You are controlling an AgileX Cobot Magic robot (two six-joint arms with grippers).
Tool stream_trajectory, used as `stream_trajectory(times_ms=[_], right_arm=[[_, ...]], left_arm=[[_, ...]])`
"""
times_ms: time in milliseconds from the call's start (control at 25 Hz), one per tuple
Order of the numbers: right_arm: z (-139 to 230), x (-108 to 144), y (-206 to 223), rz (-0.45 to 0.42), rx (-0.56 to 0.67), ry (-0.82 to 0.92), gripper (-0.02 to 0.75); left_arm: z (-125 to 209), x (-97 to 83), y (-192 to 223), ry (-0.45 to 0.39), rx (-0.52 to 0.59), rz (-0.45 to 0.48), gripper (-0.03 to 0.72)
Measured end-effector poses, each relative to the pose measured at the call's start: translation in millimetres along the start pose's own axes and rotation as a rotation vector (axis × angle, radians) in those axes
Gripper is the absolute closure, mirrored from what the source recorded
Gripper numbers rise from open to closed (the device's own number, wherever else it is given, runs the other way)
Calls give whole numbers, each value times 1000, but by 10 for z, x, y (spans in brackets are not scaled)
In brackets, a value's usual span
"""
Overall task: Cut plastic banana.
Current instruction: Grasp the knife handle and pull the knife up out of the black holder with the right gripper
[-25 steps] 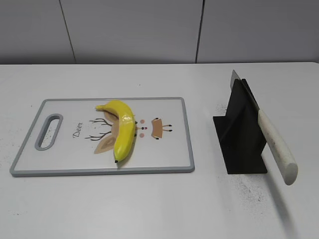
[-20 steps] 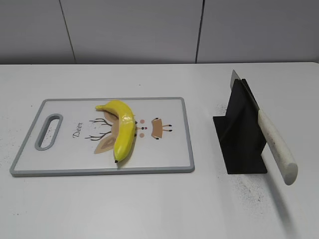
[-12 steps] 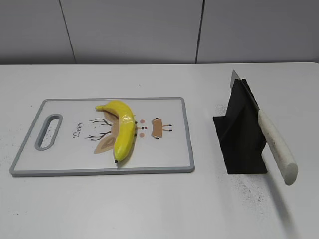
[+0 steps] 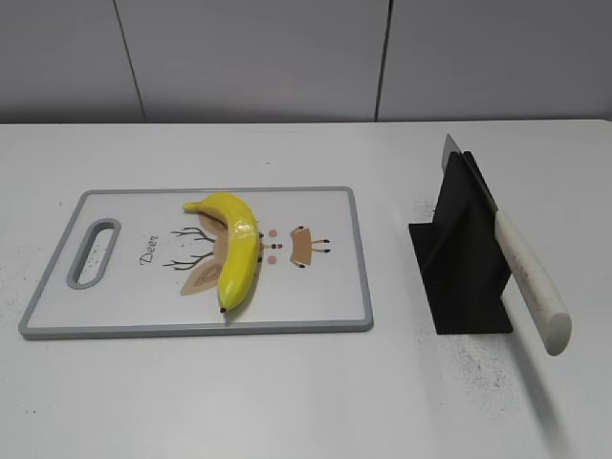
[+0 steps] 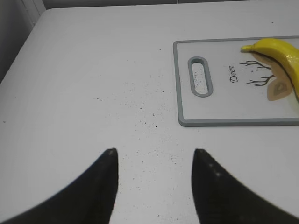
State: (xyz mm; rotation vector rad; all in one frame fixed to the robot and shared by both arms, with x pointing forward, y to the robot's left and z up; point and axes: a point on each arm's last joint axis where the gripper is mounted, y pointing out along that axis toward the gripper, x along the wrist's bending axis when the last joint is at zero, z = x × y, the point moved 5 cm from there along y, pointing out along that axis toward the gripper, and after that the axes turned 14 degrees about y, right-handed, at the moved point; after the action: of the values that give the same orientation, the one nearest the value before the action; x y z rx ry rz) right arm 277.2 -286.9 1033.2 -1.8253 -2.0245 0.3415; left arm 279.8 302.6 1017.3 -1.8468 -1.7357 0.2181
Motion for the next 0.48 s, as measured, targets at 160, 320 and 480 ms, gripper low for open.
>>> stream_trajectory(times_ms=[160, 320, 480], right_arm=[[0, 0, 0, 0, 0, 0, 217], [0, 0, 0, 0, 0, 0, 217], [0, 0, 0, 0, 0, 0, 217]], left_arm=[[0, 0, 0, 0, 0, 0, 198], [0, 0, 0, 0, 0, 0, 198], [0, 0, 0, 0, 0, 0, 198]])
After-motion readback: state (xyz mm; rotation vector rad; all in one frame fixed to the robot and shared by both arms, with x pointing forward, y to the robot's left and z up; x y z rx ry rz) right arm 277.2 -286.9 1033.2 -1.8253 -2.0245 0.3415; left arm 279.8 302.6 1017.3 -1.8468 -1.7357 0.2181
